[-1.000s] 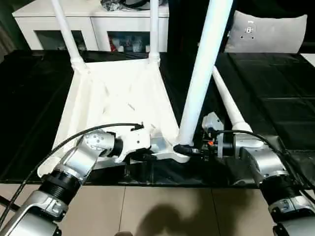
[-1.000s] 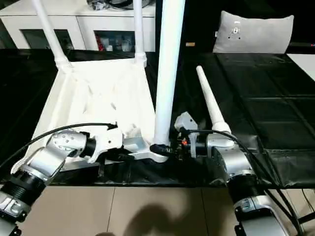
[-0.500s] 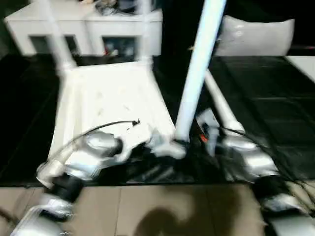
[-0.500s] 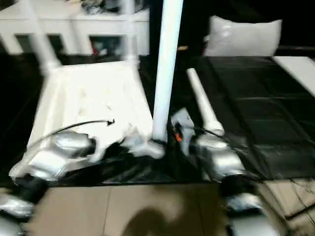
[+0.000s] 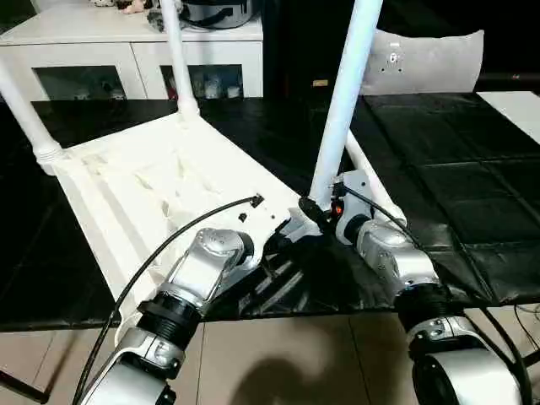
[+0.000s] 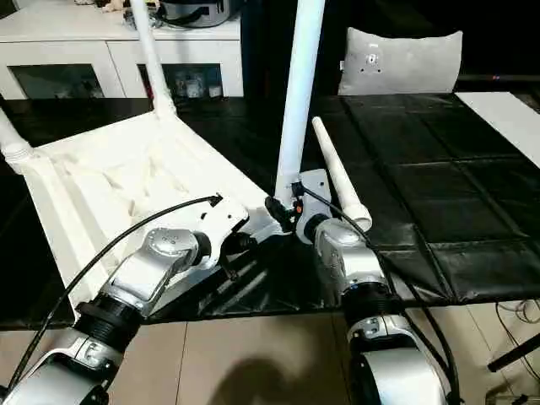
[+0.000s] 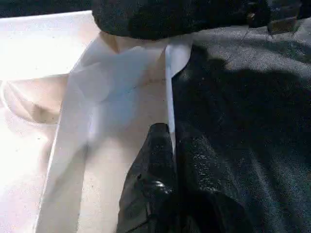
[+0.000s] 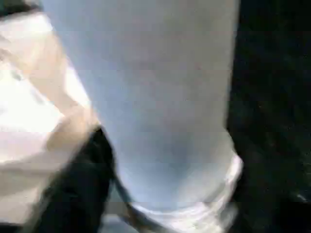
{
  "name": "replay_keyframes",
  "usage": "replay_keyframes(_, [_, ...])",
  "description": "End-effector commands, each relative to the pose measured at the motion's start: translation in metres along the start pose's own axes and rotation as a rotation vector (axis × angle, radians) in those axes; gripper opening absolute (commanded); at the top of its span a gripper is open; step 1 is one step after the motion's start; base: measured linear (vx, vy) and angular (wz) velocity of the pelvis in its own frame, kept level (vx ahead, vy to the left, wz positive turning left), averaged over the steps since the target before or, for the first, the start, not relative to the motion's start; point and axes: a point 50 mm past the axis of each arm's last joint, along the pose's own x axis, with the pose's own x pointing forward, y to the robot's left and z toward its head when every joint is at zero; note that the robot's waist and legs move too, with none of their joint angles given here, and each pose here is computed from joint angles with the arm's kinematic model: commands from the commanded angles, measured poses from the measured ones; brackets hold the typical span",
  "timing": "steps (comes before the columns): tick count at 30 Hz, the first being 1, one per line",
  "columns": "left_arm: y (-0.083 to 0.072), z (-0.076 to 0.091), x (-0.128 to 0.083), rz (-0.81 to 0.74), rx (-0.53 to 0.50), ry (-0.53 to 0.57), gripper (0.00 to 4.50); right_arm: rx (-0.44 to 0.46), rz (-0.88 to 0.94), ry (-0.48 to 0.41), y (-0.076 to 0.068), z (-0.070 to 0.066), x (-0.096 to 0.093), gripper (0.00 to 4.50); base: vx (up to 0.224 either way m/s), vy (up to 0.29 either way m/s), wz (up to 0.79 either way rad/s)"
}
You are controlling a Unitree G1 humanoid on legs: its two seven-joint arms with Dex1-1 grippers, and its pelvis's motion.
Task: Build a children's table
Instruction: Rotate leg to tighten
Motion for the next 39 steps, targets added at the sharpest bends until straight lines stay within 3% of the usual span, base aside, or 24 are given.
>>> replay_keyframes(1, [0.001, -0.001, 0.000, -0.005, 0.037, -0.003, 0.00, 0.028, 0.039, 0.048, 0.005, -0.016, -0.002, 3.83, 0.000, 0.000, 0.00])
replay_keyframes(4, [0.008, -0.007, -0.007, -0.019, 0.066, 0.014, 0.00, 0.012, 0.083, 0.001, 0.004, -0.011, -0.007, 4.22, 0.000, 0.000, 0.00])
replay_keyframes(8, [0.012, -0.010, -0.011, -0.024, 0.083, 0.026, 0.00, 0.003, 0.107, -0.031, -0.001, -0.008, -0.013, 4.43, 0.000, 0.000, 0.00])
replay_keyframes(13, [0.018, -0.019, -0.020, -0.071, 0.139, 0.065, 0.00, -0.051, 0.244, -0.082, -0.007, -0.001, -0.030, 4.43, 0.000, 0.000, 0.00])
replay_keyframes(23, [0.015, -0.036, -0.037, -0.280, 0.276, 0.129, 0.00, -0.253, 0.448, -0.037, -0.021, 0.007, -0.060, 4.43, 0.000, 0.000, 0.00])
replay_keyframes(29, [0.006, -0.037, -0.045, -0.435, 0.312, 0.112, 0.00, -0.306, 0.636, 0.014, -0.017, 0.009, -0.073, 4.43, 0.000, 0.000, 0.00])
replay_keyframes(39, [0.002, -0.040, -0.053, -0.563, 0.360, 0.151, 0.00, -0.352, 0.775, 0.132, -0.009, 0.003, -0.073, 3.46, 0.000, 0.000, 0.00])
